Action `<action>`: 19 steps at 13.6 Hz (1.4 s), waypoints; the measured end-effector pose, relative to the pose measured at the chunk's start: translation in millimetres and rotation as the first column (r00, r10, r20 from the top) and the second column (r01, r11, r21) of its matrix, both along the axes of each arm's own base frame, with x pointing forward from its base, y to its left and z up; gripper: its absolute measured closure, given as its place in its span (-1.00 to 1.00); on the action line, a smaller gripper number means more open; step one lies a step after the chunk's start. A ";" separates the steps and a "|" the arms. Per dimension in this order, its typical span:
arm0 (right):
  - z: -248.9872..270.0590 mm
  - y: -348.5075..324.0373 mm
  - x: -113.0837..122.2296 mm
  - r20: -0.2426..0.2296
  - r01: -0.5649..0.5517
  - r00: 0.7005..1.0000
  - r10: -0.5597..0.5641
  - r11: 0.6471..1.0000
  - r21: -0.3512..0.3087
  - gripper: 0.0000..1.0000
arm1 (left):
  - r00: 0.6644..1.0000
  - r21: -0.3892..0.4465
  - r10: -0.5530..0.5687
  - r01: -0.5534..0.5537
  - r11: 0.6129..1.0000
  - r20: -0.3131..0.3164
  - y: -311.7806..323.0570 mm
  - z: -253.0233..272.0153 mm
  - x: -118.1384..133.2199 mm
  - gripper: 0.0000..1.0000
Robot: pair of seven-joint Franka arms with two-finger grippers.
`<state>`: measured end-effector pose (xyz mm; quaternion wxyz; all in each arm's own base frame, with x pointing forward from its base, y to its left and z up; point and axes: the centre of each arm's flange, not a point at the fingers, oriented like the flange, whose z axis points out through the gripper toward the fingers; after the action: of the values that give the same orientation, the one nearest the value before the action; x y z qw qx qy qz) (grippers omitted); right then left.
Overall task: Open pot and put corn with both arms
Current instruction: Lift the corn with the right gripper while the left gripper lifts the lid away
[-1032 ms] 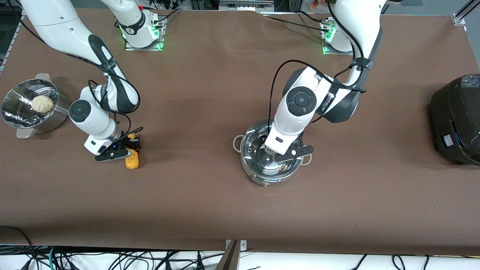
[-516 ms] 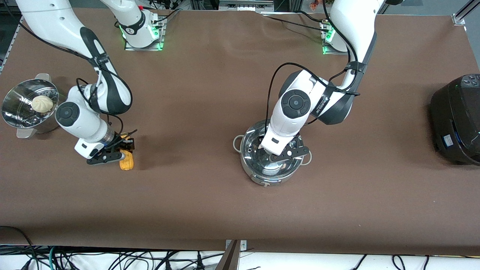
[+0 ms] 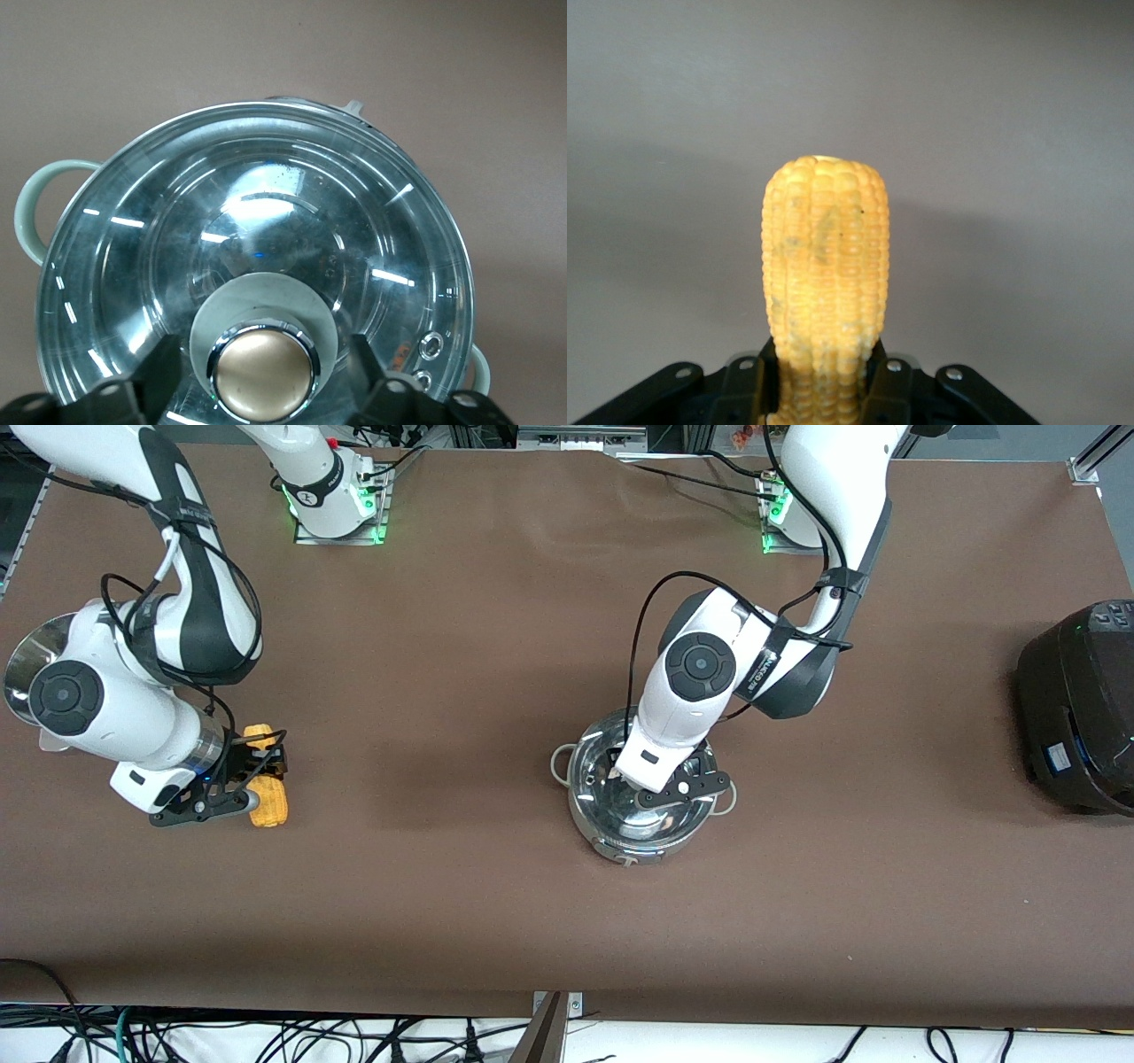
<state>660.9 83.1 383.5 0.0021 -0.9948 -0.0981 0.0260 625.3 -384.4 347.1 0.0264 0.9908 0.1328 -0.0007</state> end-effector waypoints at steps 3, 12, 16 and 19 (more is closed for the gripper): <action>44.2 49.8 -3.1 -0.030 0.027 0.999 -0.027 1.000 -0.012 0.31 | 1.000 0.001 -0.002 0.002 1.000 -0.002 -1.0 -2.3 -0.2 -0.50; 112.0 110.2 -16.0 -0.042 0.079 0.996 -0.080 0.996 -0.029 0.31 | 1.000 0.009 -0.004 0.004 1.000 -0.011 -0.5 -1.6 -0.4 0.00; 117.8 155.9 -24.3 -0.021 0.117 0.993 -0.118 0.993 -0.027 0.31 | 0.995 0.052 0.008 -0.002 0.999 -0.100 16.2 21.5 -1.9 0.00; 118.6 188.2 -30.4 -0.031 0.207 0.978 -0.207 0.978 0.003 0.31 | 0.995 -0.029 -0.028 0.026 0.999 -0.091 74.0 73.9 20.9 0.00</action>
<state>630.4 271.3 502.1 0.0094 -0.9991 0.0061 0.0406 646.2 -310.3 420.9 0.0341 0.9910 0.1205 -0.0481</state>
